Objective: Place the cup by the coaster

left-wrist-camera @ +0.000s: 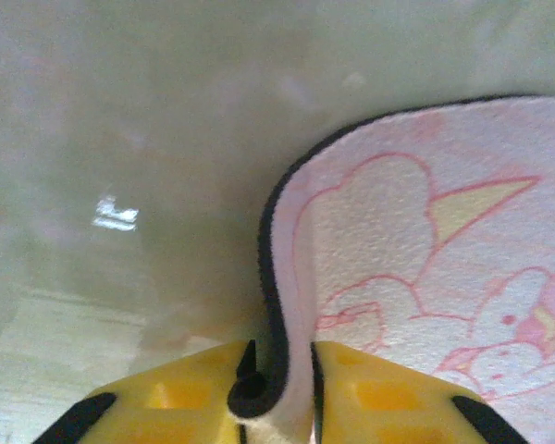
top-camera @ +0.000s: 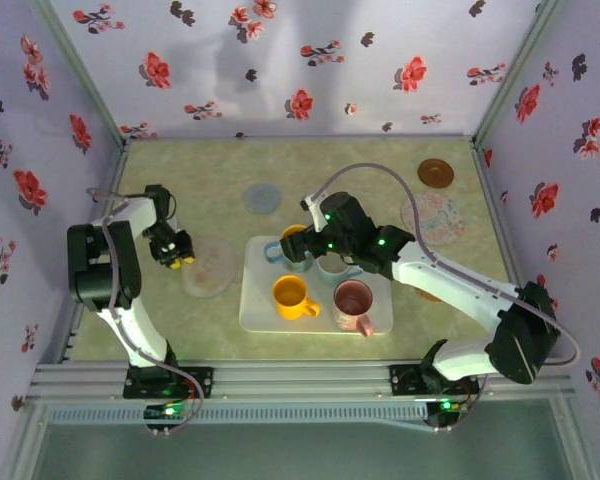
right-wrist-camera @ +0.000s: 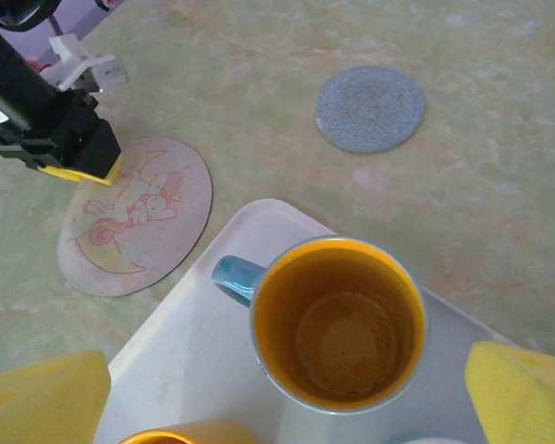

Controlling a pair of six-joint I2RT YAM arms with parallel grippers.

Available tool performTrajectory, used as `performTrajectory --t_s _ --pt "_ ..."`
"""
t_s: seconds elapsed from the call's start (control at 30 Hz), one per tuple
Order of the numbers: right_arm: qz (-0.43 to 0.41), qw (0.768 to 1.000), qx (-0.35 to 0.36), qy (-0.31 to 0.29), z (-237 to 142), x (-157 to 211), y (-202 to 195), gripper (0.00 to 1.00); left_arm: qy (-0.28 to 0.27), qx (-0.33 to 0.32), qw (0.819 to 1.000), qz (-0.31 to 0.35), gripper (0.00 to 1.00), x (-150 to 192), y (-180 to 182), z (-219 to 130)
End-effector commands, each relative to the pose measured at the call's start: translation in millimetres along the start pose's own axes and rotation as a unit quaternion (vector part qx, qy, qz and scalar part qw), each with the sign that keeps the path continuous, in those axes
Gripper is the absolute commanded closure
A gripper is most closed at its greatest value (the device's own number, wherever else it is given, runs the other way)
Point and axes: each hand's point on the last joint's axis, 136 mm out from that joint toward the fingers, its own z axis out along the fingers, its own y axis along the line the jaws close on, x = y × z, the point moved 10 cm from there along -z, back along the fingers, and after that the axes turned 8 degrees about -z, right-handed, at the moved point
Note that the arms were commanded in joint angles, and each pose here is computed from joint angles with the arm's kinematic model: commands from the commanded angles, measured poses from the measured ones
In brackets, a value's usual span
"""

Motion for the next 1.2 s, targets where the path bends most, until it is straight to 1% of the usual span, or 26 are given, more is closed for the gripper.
performTrajectory --t_s 0.0,0.13,0.3,0.33,0.8,1.17 --pt "-0.001 1.000 0.001 -0.012 -1.0 -9.6 -0.7 0.00 -0.013 0.040 0.999 0.024 0.83 -12.0 -15.0 -7.5" --pt "-0.004 1.000 0.004 -0.010 -2.6 -9.6 -1.2 0.00 -0.017 0.038 0.998 0.044 0.84 -18.5 -21.2 -13.7" --pt "-0.007 1.000 0.007 -0.011 -4.3 -9.8 -1.5 0.00 -0.027 0.040 0.997 0.062 0.99 -30.1 -29.1 -23.8" --pt "-0.007 1.000 0.007 -0.011 -4.5 -10.5 -1.6 0.01 -0.030 0.042 0.997 0.064 1.00 -32.1 -31.4 -26.8" --pt "-0.013 1.000 0.009 -0.015 -5.3 -16.0 -1.7 0.00 -0.095 0.097 0.987 0.085 1.00 -58.3 -77.5 -77.2" --pt "-0.017 1.000 0.010 -0.009 -1.5 -14.2 -2.5 0.01 -0.122 0.153 0.978 0.072 1.00 -73.1 -101.4 -99.4"
